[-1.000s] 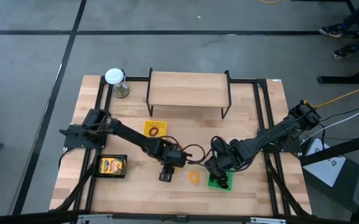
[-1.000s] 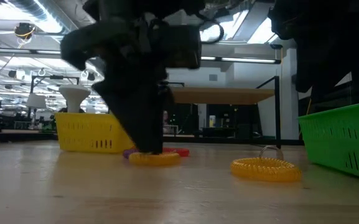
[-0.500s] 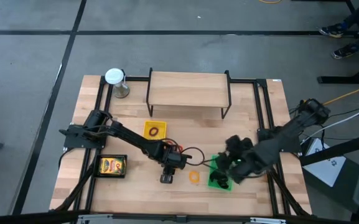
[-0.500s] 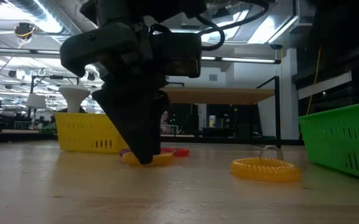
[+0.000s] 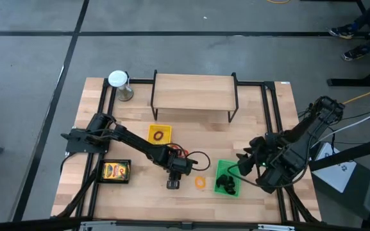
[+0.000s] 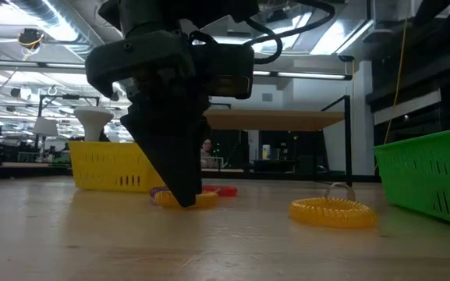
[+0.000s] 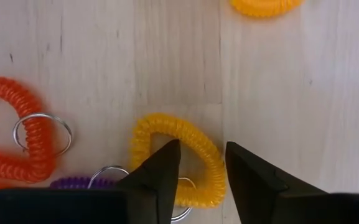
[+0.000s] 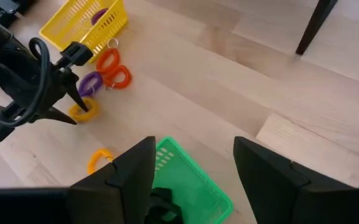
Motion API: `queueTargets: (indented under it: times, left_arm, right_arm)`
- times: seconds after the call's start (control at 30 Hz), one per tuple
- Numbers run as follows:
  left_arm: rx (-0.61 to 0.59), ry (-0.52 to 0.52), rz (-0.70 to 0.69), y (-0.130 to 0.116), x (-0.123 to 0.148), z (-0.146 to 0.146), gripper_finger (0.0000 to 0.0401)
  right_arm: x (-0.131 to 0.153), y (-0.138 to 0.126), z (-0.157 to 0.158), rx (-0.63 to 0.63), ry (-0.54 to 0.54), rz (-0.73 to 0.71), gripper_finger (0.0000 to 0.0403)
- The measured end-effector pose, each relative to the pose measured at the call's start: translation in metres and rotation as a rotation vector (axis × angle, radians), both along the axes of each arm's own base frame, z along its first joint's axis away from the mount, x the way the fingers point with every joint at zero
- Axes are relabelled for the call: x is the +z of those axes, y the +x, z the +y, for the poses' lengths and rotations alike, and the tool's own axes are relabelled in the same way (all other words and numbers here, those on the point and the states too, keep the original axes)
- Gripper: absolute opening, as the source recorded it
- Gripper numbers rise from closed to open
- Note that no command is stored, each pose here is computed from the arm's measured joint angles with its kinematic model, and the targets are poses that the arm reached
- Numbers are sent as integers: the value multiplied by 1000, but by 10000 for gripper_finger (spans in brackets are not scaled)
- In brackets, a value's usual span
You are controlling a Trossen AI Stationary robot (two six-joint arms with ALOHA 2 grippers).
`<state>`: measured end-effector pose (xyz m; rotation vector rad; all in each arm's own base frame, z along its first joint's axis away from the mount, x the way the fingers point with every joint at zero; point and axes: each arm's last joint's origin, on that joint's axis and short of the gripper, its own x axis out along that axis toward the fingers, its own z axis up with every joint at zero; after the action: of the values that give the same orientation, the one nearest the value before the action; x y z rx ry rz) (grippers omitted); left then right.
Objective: Pick & Place Office Desk Supplies
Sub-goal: Put the yellow spring keychain into the yellow bin
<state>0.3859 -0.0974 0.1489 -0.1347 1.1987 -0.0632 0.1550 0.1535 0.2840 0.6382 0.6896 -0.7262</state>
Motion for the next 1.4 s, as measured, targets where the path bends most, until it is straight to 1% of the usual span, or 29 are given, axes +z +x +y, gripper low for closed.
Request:
queueTargets:
  times: [0.13,0.27,0.37,0.47,0.57,0.6,0.63,0.67,0.73,0.77,0.87,0.93,1.0,1.07,1.17,1.27,1.33,1.4]
  left_arm:
    - [30,-12,21,2,-7,1,98]
    - [44,-88,33,3,-13,-4,46]
    - [52,-151,40,4,-12,-6,15]
    - [75,-174,18,7,-10,-2,8]
    - [100,-188,-5,11,-9,4,16]
    - [105,-193,-16,12,-9,6,17]
    - [111,-197,-27,13,-9,7,18]
    - [118,-202,-40,15,-8,9,18]
    - [126,-223,-66,18,-7,12,18]
    - [127,-239,-76,20,-7,13,18]
    - [136,-266,-92,23,-6,15,19]
    - [149,-271,-97,23,-6,16,19]
    - [152,-291,-103,24,-4,16,19]
    - [140,-316,-134,26,1,15,19]
    - [146,-368,-219,28,21,15,19]
    - [160,-385,-333,28,49,20,18]
    - [182,-360,-402,24,69,26,13]
    - [204,-334,-470,20,89,36,9]
  right_arm:
    - [0,0,0,0,-14,-9,219]
    - [2,0,-1,-19,-60,-91,219]
    - [3,2,1,-37,-31,-122,219]
    - [2,5,7,-33,74,-112,219]
    - [2,9,16,-13,233,-77,219]
    - [2,11,19,-5,253,-95,219]
    - [3,14,21,33,225,-127,219]
    - [6,17,25,105,172,-176,219]
    - [22,22,36,297,31,-304,219]
    - [33,22,39,368,-35,-371,219]
    - [72,13,37,457,-162,-562,219]
    - [93,1,31,501,-248,-633,219]
    - [114,-14,22,515,-315,-706,219]
    - [132,-30,15,568,-371,-764,219]
    - [152,-51,4,655,-458,-829,219]
    - [159,-66,-5,705,-499,-848,219]
    - [152,-72,-8,726,-508,-839,219]
    - [136,-77,-11,729,-500,-827,219]
